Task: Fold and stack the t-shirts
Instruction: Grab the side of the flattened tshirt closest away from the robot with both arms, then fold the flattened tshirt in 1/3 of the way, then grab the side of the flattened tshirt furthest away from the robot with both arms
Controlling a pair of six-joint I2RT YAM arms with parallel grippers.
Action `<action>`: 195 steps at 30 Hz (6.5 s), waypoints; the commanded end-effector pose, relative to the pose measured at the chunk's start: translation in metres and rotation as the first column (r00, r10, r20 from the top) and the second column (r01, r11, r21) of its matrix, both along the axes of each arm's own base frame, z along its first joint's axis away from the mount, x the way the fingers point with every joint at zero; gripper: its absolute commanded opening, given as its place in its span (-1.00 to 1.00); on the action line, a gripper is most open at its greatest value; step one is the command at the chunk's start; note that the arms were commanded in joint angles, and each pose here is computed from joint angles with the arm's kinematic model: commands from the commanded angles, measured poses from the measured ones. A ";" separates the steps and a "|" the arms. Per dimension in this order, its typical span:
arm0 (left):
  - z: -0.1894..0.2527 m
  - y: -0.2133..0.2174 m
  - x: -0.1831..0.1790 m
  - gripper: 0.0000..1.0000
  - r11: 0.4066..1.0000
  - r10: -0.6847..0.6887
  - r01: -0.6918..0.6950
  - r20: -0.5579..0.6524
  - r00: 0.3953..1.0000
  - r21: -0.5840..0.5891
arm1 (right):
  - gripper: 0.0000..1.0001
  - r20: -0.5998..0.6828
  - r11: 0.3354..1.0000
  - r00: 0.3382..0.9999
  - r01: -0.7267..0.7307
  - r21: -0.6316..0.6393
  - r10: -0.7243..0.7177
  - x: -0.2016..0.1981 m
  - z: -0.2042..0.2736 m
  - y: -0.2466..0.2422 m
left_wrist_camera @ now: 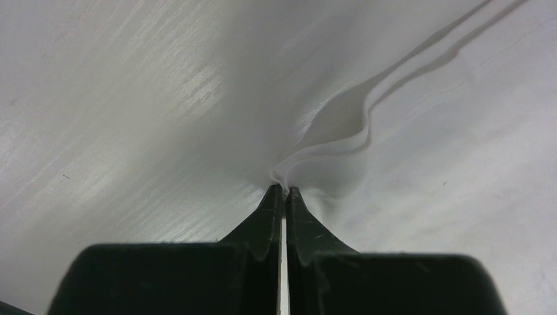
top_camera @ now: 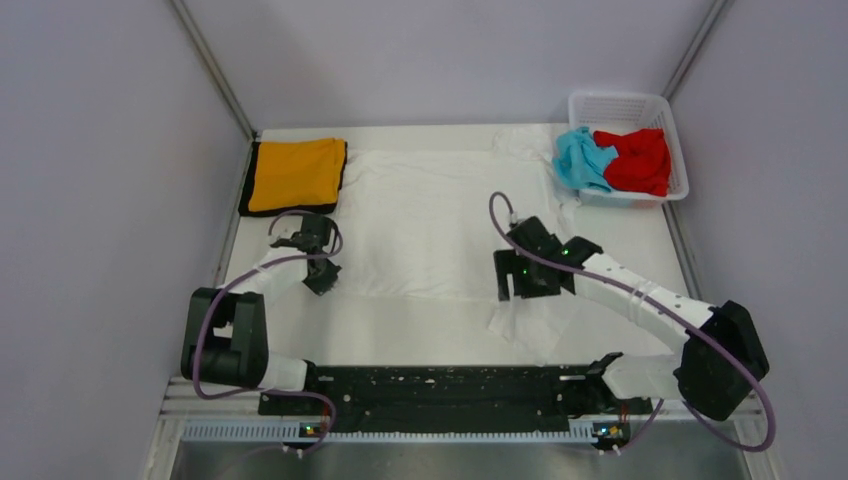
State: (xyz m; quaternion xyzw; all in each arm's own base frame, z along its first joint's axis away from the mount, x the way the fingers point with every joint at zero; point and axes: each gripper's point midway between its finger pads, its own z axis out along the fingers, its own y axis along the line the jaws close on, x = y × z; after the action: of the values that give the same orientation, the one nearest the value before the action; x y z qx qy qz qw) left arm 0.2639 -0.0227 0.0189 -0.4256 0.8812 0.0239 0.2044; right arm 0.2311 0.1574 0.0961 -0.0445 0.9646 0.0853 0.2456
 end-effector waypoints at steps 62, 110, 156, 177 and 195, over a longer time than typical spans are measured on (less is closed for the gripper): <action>0.060 -0.005 0.043 -1.00 0.999 -0.038 0.041 0.116 0.992 -0.024 | -1.00 0.131 0.973 0.967 0.226 -0.049 -0.218 0.055 0.049 -0.038; 0.094 -0.015 0.148 0.81 0.992 -0.113 0.120 0.191 0.975 -0.027 | 0.97 0.212 0.944 0.925 0.329 -0.030 -0.316 0.214 0.042 -0.061; -0.011 -0.059 -0.083 0.83 0.969 -0.127 0.125 0.008 0.992 -0.214 | 0.97 -0.288 0.978 0.940 0.203 0.043 -0.183 -0.095 -0.084 -0.033; 0.009 -0.047 -0.108 0.88 0.978 -0.075 0.079 0.026 0.997 -0.195 | 0.97 -0.125 0.966 0.968 0.232 0.110 -0.219 -0.068 -0.047 -0.030; 0.123 -0.016 0.048 0.97 0.986 -0.091 0.063 0.183 0.979 0.153 | 0.97 0.303 0.973 0.931 0.163 0.162 -0.206 0.025 0.050 -0.020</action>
State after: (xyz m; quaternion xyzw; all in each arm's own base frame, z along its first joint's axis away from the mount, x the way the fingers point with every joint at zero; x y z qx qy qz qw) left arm 0.2928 -0.0635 0.1410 -0.3789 0.8726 -0.0264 0.3070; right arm 0.2443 0.1376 0.1315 0.0619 0.9169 0.1266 0.3733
